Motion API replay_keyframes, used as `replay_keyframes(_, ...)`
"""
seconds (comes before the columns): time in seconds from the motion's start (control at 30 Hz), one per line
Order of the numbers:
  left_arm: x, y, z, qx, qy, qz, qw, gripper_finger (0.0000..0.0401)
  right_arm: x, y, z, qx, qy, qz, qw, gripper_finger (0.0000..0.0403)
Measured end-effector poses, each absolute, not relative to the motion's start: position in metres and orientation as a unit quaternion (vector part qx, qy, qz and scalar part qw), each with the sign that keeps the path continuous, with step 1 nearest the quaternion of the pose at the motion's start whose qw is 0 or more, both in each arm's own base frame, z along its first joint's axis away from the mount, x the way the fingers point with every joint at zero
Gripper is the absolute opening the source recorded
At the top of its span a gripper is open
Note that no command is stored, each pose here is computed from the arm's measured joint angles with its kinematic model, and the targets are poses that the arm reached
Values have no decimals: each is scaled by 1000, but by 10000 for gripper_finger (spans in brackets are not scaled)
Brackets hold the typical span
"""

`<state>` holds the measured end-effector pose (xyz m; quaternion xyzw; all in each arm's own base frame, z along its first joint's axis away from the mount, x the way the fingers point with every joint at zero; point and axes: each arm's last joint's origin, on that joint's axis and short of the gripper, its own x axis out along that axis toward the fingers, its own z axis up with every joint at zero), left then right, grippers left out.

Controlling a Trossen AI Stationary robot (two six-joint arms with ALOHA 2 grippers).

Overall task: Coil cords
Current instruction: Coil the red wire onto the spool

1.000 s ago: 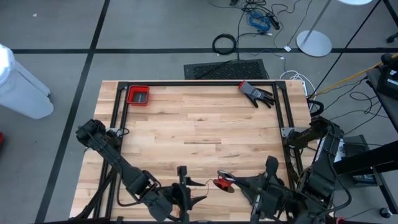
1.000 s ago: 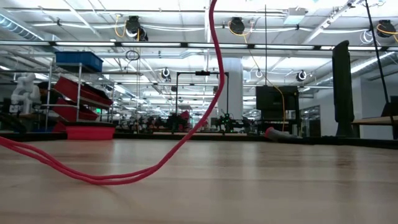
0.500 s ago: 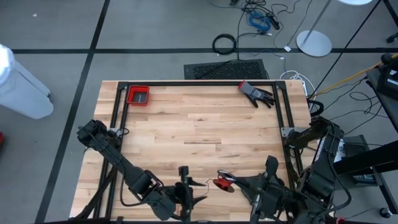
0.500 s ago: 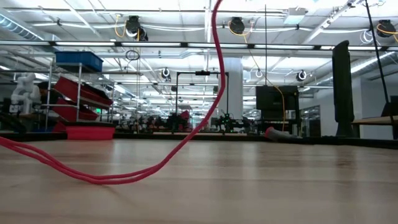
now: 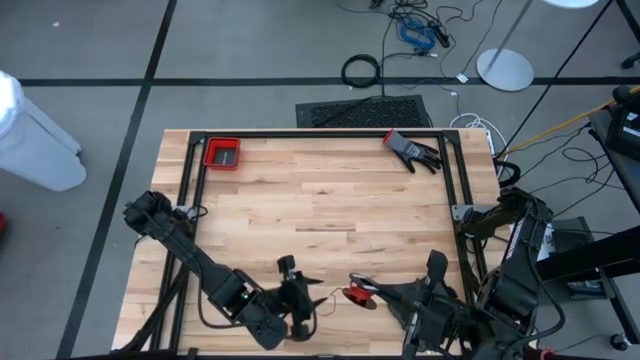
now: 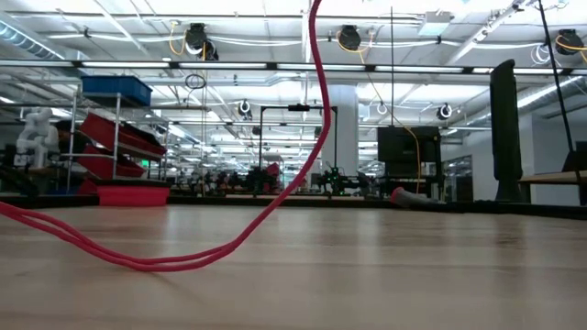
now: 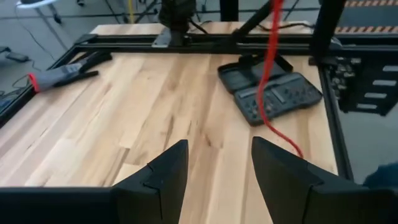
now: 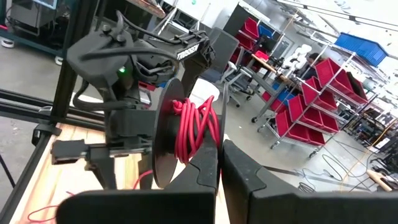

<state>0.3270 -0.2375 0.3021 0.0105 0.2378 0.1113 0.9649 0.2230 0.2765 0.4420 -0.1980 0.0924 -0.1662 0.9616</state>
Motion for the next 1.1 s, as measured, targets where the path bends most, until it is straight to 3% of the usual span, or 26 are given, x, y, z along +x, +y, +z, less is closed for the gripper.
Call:
replay_keyframes(0.8, 338, -235, 293, 30, 225, 132, 965, 185, 223, 276, 442, -199, 94, -165, 962, 0)
replay_keyframes(1.1, 343, -244, 292, 20, 205, 49, 977, 185, 223, 276, 442, -199, 94, -164, 962, 0)
